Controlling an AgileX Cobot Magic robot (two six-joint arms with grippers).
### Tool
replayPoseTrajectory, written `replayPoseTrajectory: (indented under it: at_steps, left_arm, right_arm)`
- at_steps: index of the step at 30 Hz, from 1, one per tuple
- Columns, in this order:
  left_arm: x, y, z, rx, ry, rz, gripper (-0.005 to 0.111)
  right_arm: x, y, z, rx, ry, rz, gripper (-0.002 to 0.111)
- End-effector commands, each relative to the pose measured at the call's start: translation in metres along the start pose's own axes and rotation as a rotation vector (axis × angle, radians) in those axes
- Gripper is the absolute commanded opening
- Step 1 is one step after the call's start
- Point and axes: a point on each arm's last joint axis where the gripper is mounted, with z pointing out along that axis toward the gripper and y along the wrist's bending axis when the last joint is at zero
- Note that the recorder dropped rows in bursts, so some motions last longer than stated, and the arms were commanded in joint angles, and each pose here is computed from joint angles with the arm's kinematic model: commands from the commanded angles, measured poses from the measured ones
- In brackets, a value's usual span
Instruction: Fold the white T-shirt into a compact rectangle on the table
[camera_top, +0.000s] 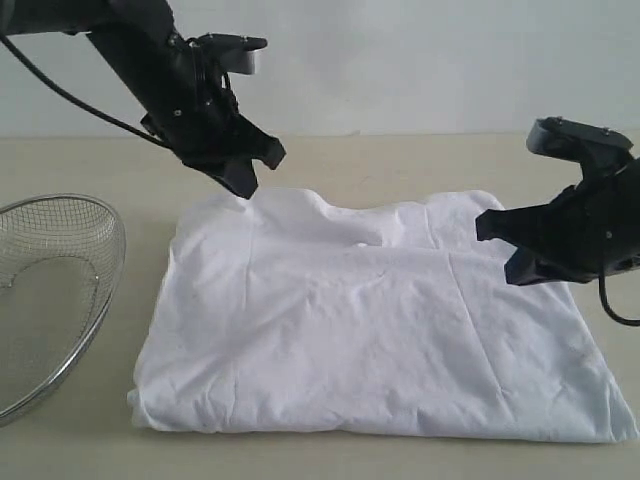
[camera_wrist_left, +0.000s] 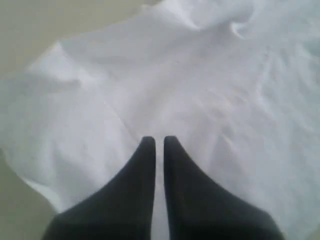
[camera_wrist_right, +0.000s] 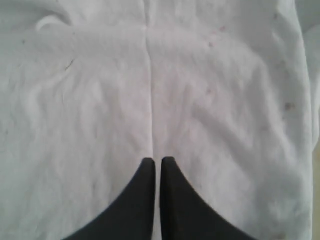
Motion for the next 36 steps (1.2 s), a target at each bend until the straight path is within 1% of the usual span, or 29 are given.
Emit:
replayPoseTrajectory:
  at_steps: [1,3,5,7,11,15,18,19,21,26,31,33,36]
  left_arm:
    - [0.026,-0.022,-0.022,0.133,0.012,-0.051,0.005]
    - [0.043,-0.03,-0.028,0.157,0.026,-0.055,0.005]
    - [0.058,-0.038,-0.03,0.156,0.034,-0.052,0.005]
    - [0.077,-0.046,-0.029,0.155,0.051,-0.075,0.005]
    - [0.107,-0.06,-0.021,0.155,0.084,-0.099,0.005]
    - [0.131,-0.073,-0.001,0.145,0.124,-0.102,0.005]
    - [0.14,-0.077,0.011,0.123,0.099,-0.102,0.005]
    - [0.141,-0.076,0.013,0.114,0.085,-0.122,0.005]
    - [0.142,-0.075,0.015,0.105,0.071,-0.133,0.005]
    - [0.142,-0.072,0.022,0.087,0.069,-0.127,0.005]
    - [0.146,-0.068,0.042,0.072,0.122,-0.13,0.005]
    - [0.149,-0.065,0.051,0.055,0.16,-0.108,0.005]
    - [0.154,-0.063,0.063,0.044,0.211,-0.115,0.005]
  right_arm:
    - [0.004,0.004,-0.015,-0.028,0.025,0.003,0.0]
    - [0.006,0.007,-0.025,-0.04,0.019,-0.011,0.0]
    - [0.01,0.01,-0.035,-0.054,0.014,-0.014,0.0]
    - [0.018,0.013,-0.044,-0.068,0.012,-0.018,0.0]
    - [0.039,0.013,-0.051,-0.087,0.047,-0.022,0.0]
    - [0.061,0.009,-0.043,-0.109,0.099,-0.016,0.0]
    - [0.073,0.007,-0.035,-0.134,0.108,-0.001,0.0]
    - [0.074,0.007,-0.034,-0.142,0.101,0.001,0.0]
    - [0.072,0.008,-0.034,-0.147,0.077,0.001,0.0]
    - [0.067,0.004,-0.03,-0.113,0.028,0.009,0.0]
    - [0.068,-0.003,-0.009,-0.085,0.098,0.035,0.0]
    - [0.069,-0.006,-0.001,-0.073,0.122,0.046,0.0]
    - [0.07,-0.009,0.009,-0.06,0.146,0.07,0.0]
